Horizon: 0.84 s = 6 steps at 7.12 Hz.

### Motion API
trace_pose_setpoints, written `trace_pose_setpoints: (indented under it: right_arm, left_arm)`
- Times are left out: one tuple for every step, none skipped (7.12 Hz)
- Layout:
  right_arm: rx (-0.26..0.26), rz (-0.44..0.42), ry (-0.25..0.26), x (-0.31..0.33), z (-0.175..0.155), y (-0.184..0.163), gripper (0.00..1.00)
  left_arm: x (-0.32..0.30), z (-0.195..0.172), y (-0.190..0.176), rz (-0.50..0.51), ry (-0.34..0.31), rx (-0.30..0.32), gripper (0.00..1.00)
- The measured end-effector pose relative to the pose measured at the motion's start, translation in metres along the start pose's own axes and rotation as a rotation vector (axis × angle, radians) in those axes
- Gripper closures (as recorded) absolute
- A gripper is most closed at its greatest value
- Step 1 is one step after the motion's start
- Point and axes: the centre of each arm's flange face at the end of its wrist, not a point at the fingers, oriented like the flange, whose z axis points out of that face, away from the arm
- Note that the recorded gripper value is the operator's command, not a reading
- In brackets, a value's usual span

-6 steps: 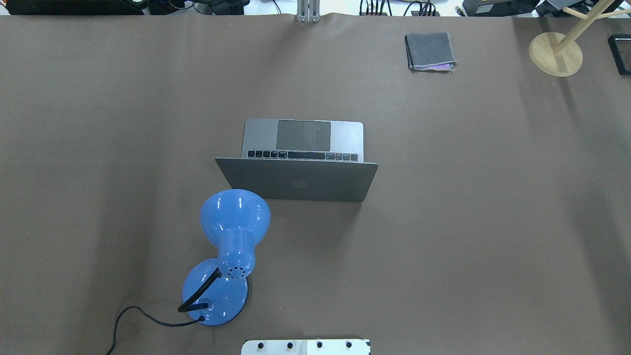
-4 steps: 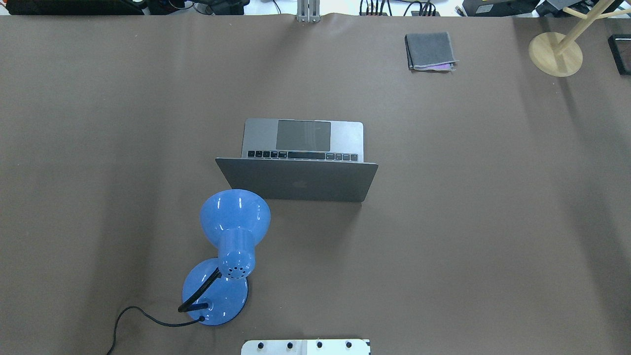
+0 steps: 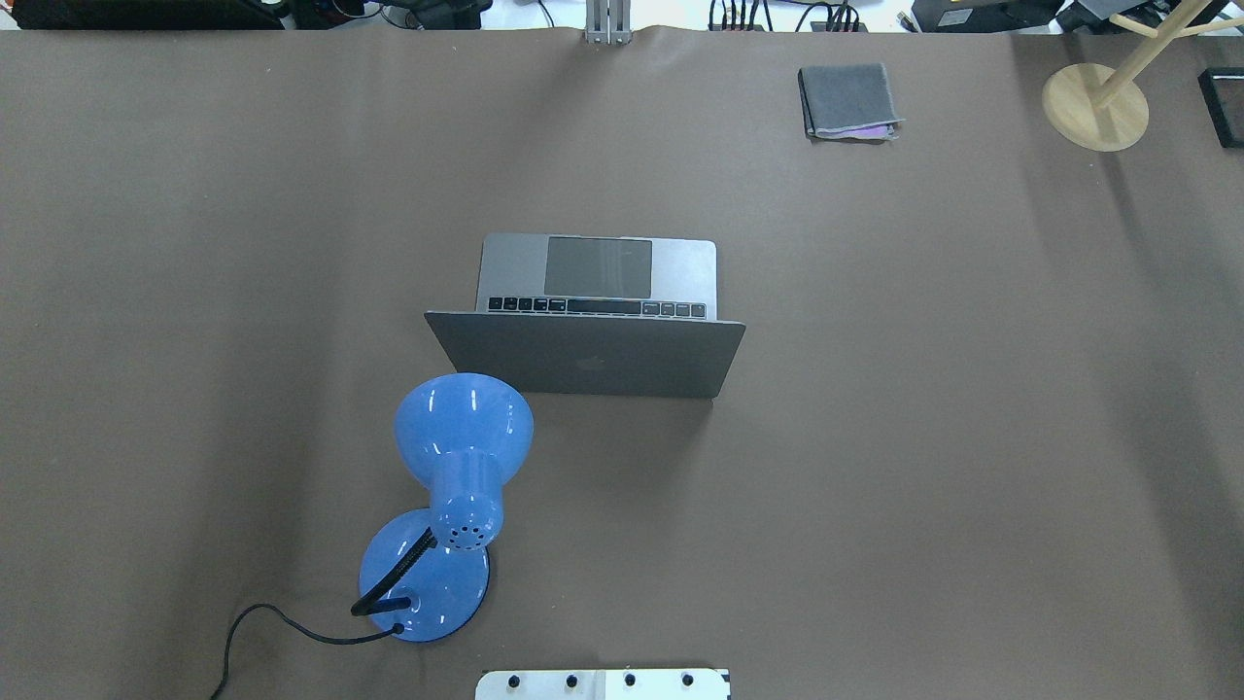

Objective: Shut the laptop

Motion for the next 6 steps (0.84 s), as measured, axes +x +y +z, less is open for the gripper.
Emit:
trace_pose_setpoints:
  right_arm:
    - [0.081, -0.08, 0.005, -0.009, -0.009, -0.009, 0.0]
    - [0.15, -0.14, 0.008, -0.017, -0.017, -0.017, 0.0]
    - [0.195, -0.163, 0.008, -0.025, -0.025, -0.029, 0.0]
    - [0.224, -0.177, 0.005, -0.033, -0.033, -0.041, 0.0]
    - [0.239, -0.185, 0.001, -0.038, -0.037, -0.049, 0.0]
    - [0.247, -0.186, -0.003, -0.041, -0.04, -0.052, 0.0]
  left_arm:
    - [0.005, -0.009, -0.014, 0.018, -0.003, 0.025, 0.02]
    - [0.011, -0.02, -0.034, 0.049, -0.008, 0.059, 0.02]
    - [0.018, -0.033, -0.059, 0.096, -0.018, 0.109, 0.02]
    - [0.023, -0.045, -0.081, 0.151, -0.03, 0.169, 0.02]
    - [0.027, -0.051, -0.091, 0.194, -0.04, 0.213, 0.02]
    - [0.03, -0.055, -0.097, 0.223, -0.045, 0.245, 0.02]
